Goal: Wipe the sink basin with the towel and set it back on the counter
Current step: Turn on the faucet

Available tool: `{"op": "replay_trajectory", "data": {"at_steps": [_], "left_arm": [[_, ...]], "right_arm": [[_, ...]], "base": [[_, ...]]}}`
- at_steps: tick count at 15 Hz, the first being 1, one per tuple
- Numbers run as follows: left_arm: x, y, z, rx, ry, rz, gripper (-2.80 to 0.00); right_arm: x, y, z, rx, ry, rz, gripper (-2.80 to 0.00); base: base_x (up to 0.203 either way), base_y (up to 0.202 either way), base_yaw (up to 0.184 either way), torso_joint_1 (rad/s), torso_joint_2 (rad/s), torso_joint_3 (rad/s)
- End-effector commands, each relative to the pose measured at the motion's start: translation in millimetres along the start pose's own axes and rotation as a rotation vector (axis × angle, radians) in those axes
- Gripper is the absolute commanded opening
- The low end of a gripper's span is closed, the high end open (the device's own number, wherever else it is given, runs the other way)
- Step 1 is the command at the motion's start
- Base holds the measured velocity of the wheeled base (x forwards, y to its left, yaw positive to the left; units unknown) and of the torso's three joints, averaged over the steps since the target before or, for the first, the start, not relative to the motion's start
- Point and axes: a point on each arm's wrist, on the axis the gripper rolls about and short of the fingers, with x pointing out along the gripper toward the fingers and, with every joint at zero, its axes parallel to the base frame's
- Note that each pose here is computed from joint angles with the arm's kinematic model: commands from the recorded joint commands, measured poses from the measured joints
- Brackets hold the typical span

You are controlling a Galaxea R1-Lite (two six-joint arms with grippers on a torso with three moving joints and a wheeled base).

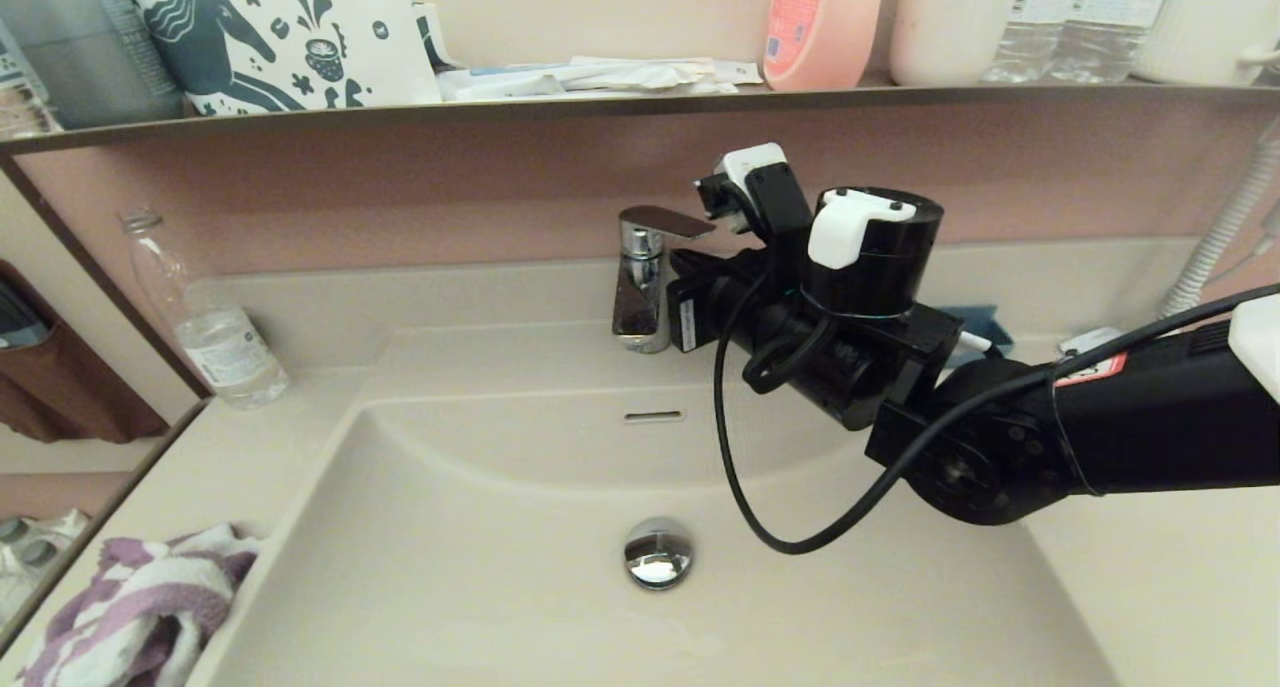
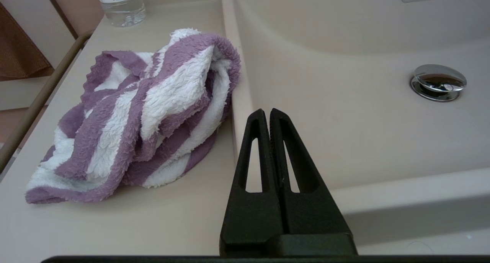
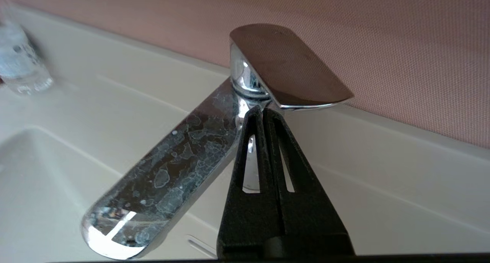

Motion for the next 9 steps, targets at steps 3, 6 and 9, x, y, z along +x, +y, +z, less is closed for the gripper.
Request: {"op": "replay_trajectory", "data": {"at_steps": [3, 6, 9], "left_arm": [[0, 0.0, 0, -0.001, 0.0, 0.0, -2.8], [0, 0.0, 0, 0.0, 0.0, 0.0, -2.8], [0, 0.0, 0, 0.0, 0.0, 0.0, -2.8]], "right_arm": [[4, -1, 4, -0.013, -0.025, -0.012, -2.8], [10, -2, 16, -0.005, -0.071, -0.03, -2.8], [10, -2, 20, -0.002, -0.083, -0.034, -2.8]], "base": [[0.0, 0.0, 0.0, 0.0, 0.0, 0.0], [0.0, 0.0, 0.0, 0.0, 0.0, 0.0], [0.0, 0.0, 0.0, 0.0, 0.0, 0.0]]}}
